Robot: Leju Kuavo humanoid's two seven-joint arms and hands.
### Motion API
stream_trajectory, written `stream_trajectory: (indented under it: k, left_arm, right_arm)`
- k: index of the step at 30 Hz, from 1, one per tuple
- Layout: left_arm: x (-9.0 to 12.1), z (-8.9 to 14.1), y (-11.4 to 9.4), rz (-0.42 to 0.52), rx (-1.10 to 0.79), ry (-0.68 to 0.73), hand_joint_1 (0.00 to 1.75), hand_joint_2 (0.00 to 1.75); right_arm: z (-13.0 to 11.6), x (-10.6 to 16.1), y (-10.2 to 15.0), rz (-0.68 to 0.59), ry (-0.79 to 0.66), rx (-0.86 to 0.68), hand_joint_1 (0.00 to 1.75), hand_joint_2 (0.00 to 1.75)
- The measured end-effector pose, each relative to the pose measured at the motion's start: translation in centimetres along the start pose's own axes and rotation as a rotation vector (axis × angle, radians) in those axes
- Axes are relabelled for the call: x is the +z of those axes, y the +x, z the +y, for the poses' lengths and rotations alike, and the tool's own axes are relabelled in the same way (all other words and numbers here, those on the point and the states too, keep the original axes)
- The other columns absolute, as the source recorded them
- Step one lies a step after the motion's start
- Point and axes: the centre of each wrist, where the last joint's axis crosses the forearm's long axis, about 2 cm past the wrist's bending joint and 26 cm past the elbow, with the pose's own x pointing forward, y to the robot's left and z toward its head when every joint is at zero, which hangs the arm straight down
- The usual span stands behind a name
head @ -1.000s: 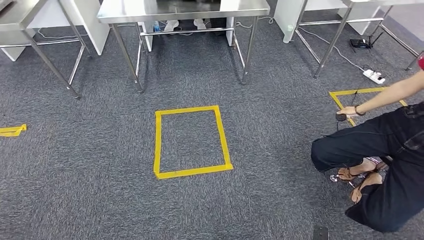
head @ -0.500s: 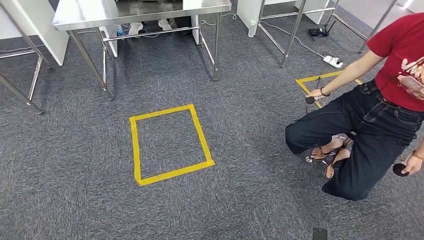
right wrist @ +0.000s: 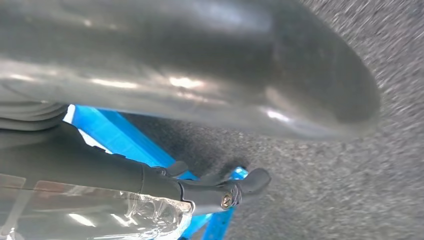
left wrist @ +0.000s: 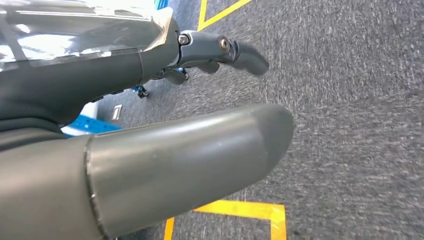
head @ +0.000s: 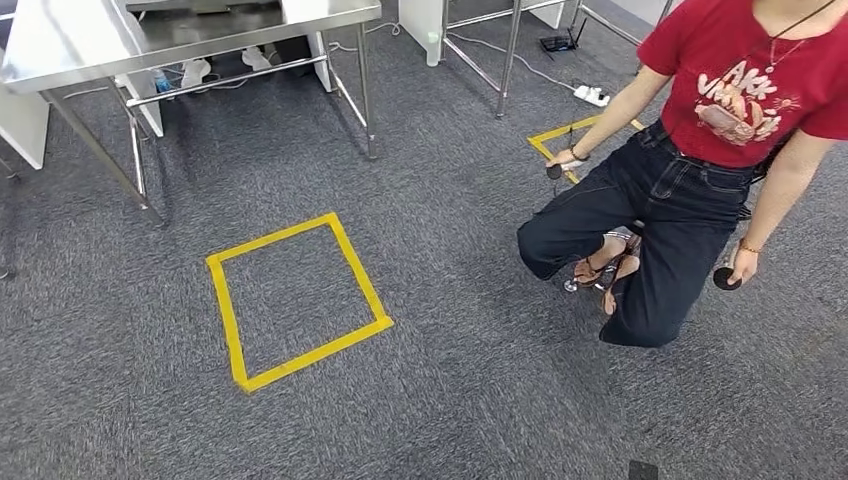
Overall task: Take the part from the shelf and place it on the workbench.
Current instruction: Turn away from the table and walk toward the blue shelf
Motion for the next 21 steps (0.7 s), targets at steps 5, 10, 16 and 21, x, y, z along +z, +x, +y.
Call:
stream_trajectory:
  k: [5, 10, 16, 21]
  left_arm:
    - [0.07, -0.13, -0.09, 0.001, -0.002, -0.001, 0.0, 0.0]
    - [0.08, -0.1, -0.27, -0.006, 0.061, 0.004, 0.0, 0.0]
    - [0.05, -0.11, -0.04, -0.015, 0.081, 0.004, 0.0, 0.0]
    - [0.0, 0.0, -0.05, -0.017, 0.08, 0.001, 0.0, 0.0]
  right_arm:
    - [0.26, 0.16, 0.09, 0.004, 0.002, -0.005, 0.0, 0.0]
    - [0.58, 0.33, -0.25, 0.03, 0.049, -0.101, 0.0, 0.0]
    - [0.86, 0.48, -0.39, 0.048, 0.088, -0.133, 0.0, 0.0]
    - [1.02, 0.55, -0.09, 0.051, 0.095, -0.145, 0.0, 0.0]
